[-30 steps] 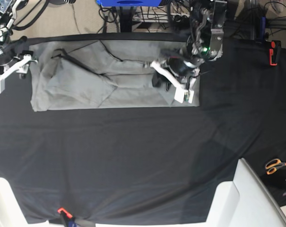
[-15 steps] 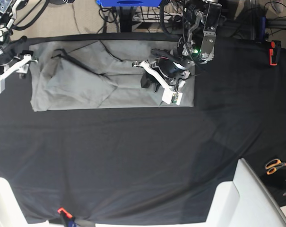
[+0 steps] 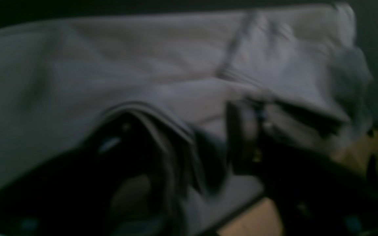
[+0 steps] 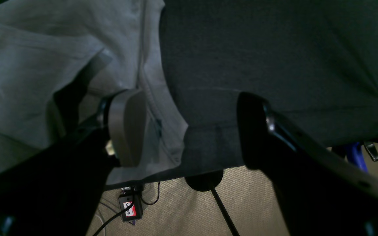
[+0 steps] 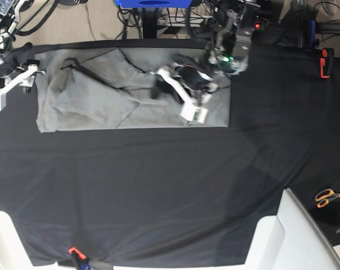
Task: Fold the T-shirt properly
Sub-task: 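Fold the held end with the left gripper over the shirt's middle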
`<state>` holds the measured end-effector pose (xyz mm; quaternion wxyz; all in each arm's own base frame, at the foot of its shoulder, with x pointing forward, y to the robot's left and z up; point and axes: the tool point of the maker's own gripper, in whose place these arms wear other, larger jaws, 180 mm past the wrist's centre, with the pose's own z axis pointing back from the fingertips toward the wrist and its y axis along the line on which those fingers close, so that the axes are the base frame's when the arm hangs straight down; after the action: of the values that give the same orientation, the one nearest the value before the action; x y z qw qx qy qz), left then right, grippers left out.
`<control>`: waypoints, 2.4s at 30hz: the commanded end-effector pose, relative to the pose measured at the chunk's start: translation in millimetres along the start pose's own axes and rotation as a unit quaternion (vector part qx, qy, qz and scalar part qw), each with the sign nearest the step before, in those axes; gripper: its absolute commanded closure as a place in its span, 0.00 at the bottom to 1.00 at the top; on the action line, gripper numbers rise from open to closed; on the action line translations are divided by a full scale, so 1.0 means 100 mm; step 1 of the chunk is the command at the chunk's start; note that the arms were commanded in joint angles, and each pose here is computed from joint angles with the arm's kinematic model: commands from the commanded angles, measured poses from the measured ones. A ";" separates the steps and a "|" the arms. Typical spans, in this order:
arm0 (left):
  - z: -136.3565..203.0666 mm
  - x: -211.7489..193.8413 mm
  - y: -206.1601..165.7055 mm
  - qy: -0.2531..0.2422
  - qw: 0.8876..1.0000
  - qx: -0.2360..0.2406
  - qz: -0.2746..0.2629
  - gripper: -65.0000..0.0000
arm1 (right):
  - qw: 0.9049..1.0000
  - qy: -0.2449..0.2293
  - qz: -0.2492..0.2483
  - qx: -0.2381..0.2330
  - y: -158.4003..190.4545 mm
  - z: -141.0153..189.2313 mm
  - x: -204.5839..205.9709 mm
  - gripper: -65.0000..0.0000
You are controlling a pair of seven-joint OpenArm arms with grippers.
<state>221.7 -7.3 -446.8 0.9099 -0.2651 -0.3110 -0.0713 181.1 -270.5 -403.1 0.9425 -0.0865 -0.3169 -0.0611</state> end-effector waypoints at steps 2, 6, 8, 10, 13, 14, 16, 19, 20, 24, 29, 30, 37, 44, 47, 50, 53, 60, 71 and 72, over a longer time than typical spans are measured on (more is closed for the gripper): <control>-0.03 0.12 -0.27 -0.016 0.999 -0.035 -0.016 0.31 | 1.000 -0.019 0.002 -0.004 -0.04 0.03 0.10 0.37; -0.14 0.21 -0.51 -0.013 0.996 -0.068 -0.053 0.23 | 1.000 -0.014 -0.001 -0.002 -0.03 0.01 0.06 0.37; -0.20 0.29 -0.57 -0.015 0.995 -0.076 -0.065 0.23 | 1.000 -0.007 -0.004 0.001 -0.02 -0.03 0.02 0.37; -0.23 0.37 -0.66 -0.020 0.993 -0.088 -0.081 0.23 | 1.000 -0.004 -0.005 0.002 -0.01 -0.04 0.00 0.37; -0.24 0.47 -0.83 -0.027 0.988 -0.106 -0.105 0.23 | 1.000 0.002 -0.007 0.004 -0.01 -0.05 -0.04 0.37; -0.25 0.49 -0.88 -0.028 0.987 -0.111 -0.111 0.23 | 1.000 0.000 -0.006 0.004 -0.01 -0.06 -0.03 0.37; -0.24 0.48 -0.89 -0.019 0.987 -0.112 -0.118 0.24 | 1.000 -0.002 -0.005 0.003 -0.01 -0.05 -0.01 0.37; -0.17 0.46 -0.86 0.001 0.985 -0.106 -0.134 0.24 | 1.000 -0.005 -0.005 0.003 -0.02 -0.04 0.00 0.37; -0.12 0.44 -0.78 0.007 0.985 -0.098 -0.143 0.24 | 1.000 -0.008 -0.005 0.003 -0.01 -0.04 0.01 0.37; 0.14 0.33 -0.45 0.018 0.982 -0.069 -0.173 0.30 | 0.999 -0.020 0.028 0.027 0.08 0.01 0.10 0.38; 0.44 0.13 0.10 0.035 0.989 0.002 -0.141 0.94 | 0.997 -0.026 0.056 0.054 0.19 0.03 0.13 0.38; 0.49 0.08 0.20 0.039 0.990 0.016 -0.133 1.00 | 0.995 -0.025 0.066 0.065 0.23 0.04 0.13 0.38; 0.59 -0.06 0.55 0.054 0.991 0.057 -0.106 1.00 | 0.994 -0.028 0.073 0.076 0.28 0.02 0.15 0.38; 0.61 -0.07 0.67 0.063 0.986 0.082 -0.133 1.00 | 0.994 -0.030 0.074 0.074 0.27 0.02 0.17 0.38; 0.66 -0.12 0.78 0.074 0.977 0.112 -0.167 1.00 | 0.994 -0.027 0.074 0.076 0.28 0.02 0.15 0.38; 0.78 0.01 0.97 0.060 0.972 0.148 -0.172 1.00 | 0.990 0.003 0.095 0.100 0.46 0.01 0.02 0.38; 1.05 0.14 1.40 0.042 0.967 0.210 -0.140 1.00 | 0.981 0.052 0.131 0.132 0.73 0.04 -0.15 0.38; 1.73 0.17 2.08 0.033 0.948 0.295 -0.111 1.00 | 0.939 0.063 0.237 0.240 1.59 0.17 -0.26 0.38; 2.42 -0.46 2.92 0.008 0.938 0.344 -0.040 1.00 | 0.881 0.082 0.289 0.365 2.62 0.31 -0.57 0.38; 2.44 -0.51 2.95 0.007 0.938 0.345 -0.034 1.00 | 0.879 0.092 0.288 0.368 2.63 0.29 -0.63 0.38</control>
<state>127.7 363.4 -456.4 0.9526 0.0680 -0.2961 0.0136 156.3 -9.6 -457.1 0.9119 0.1756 -0.1774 0.3258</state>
